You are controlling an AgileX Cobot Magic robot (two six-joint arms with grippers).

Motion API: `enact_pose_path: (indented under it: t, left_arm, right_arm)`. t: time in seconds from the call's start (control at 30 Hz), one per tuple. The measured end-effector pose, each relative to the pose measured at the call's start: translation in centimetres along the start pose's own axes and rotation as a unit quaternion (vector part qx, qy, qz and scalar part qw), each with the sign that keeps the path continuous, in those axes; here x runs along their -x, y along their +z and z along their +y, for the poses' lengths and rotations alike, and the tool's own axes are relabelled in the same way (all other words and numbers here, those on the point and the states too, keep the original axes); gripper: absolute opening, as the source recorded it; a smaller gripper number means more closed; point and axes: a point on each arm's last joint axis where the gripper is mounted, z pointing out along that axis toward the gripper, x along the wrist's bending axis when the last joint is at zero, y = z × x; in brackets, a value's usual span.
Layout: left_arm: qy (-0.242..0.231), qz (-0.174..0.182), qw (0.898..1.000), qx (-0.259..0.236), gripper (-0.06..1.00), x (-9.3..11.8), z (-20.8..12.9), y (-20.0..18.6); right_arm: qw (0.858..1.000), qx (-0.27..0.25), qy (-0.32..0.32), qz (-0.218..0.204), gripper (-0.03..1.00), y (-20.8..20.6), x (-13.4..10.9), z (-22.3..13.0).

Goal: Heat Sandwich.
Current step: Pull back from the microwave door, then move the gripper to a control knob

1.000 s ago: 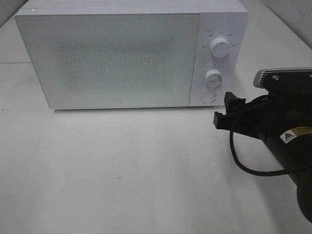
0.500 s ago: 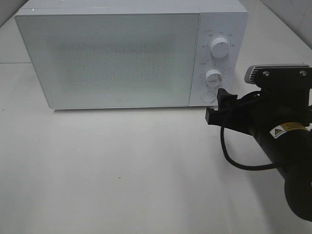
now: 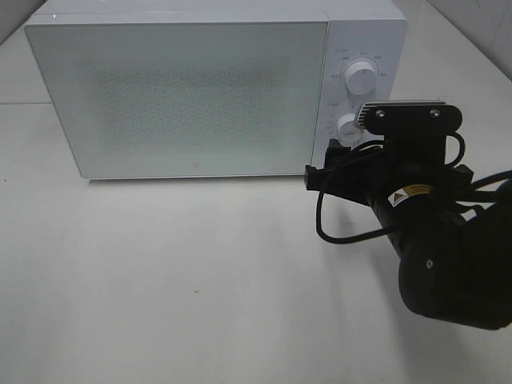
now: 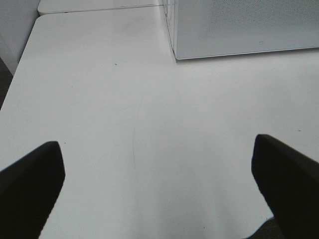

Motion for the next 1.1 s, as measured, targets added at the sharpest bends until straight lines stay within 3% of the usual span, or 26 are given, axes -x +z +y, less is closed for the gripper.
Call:
enact_pose_path:
  t: [0.53,1.1]
  left_arm:
    - [0.0,0.0,1.0,0.0,0.97,0.0,0.0,0.0]
    - [0.0,0.0,1.0,0.0,0.97,0.0,0.0,0.0]
  right_arm:
    - [1.0,0.027,0.007,-0.013,0.75,4.4,-0.2,0.9]
    - [1.0,0.026,-0.004,-0.01,0.75,7.2,-1.3,-0.4]
